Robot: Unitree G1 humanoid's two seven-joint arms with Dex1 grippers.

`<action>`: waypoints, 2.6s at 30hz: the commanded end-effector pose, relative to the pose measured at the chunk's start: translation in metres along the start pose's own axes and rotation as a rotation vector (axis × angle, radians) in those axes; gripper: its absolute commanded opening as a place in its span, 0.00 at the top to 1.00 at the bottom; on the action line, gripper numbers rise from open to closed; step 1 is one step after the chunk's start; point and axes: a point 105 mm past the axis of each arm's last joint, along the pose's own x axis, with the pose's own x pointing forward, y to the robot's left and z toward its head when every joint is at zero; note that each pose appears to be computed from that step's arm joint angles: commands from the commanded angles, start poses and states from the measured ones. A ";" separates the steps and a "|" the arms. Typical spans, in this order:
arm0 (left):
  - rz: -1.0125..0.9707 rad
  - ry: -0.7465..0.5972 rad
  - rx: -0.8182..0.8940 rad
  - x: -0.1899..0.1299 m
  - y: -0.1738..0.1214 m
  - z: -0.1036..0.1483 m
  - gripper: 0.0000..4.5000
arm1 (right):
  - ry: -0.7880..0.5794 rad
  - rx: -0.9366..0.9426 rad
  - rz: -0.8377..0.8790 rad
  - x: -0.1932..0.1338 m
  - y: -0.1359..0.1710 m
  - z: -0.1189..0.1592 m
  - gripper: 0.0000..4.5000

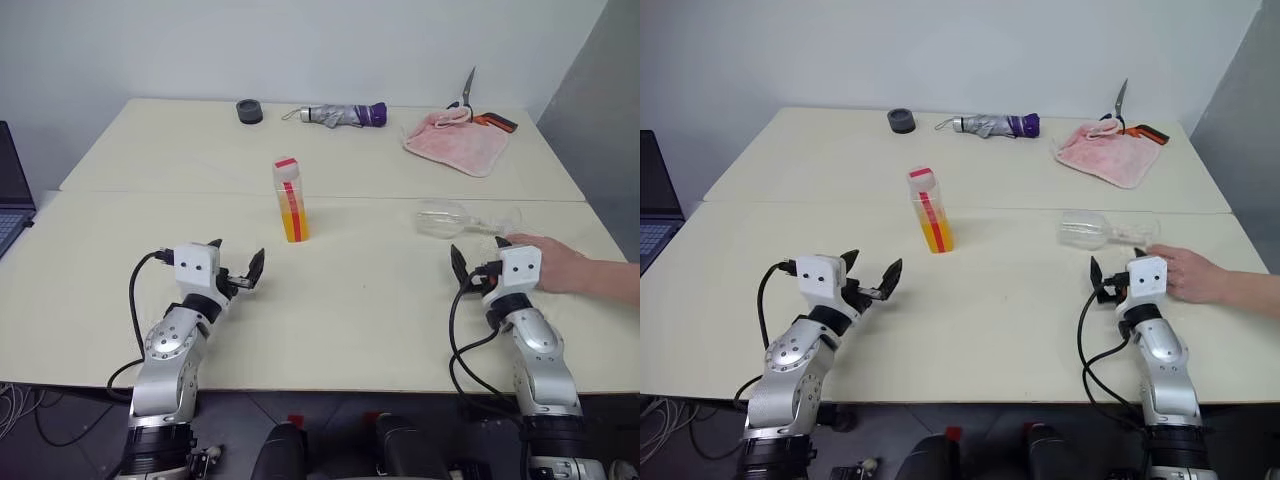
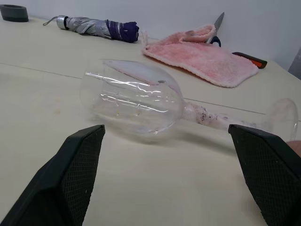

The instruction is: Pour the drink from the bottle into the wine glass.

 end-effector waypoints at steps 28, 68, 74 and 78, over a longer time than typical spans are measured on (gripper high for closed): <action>-0.054 -0.079 0.043 -0.001 -0.007 0.024 0.00 | -0.024 0.005 0.026 -0.001 0.000 0.000 0.00; 0.063 -0.180 0.039 0.083 -0.062 0.055 0.00 | 0.018 0.069 0.685 -0.040 0.053 0.030 0.00; 0.117 -0.202 0.011 0.091 -0.062 0.063 0.00 | 0.005 0.089 0.768 -0.041 0.058 0.046 0.00; 0.145 -0.209 -0.005 0.094 -0.061 0.066 0.00 | -0.012 0.094 0.811 -0.040 0.064 0.059 0.00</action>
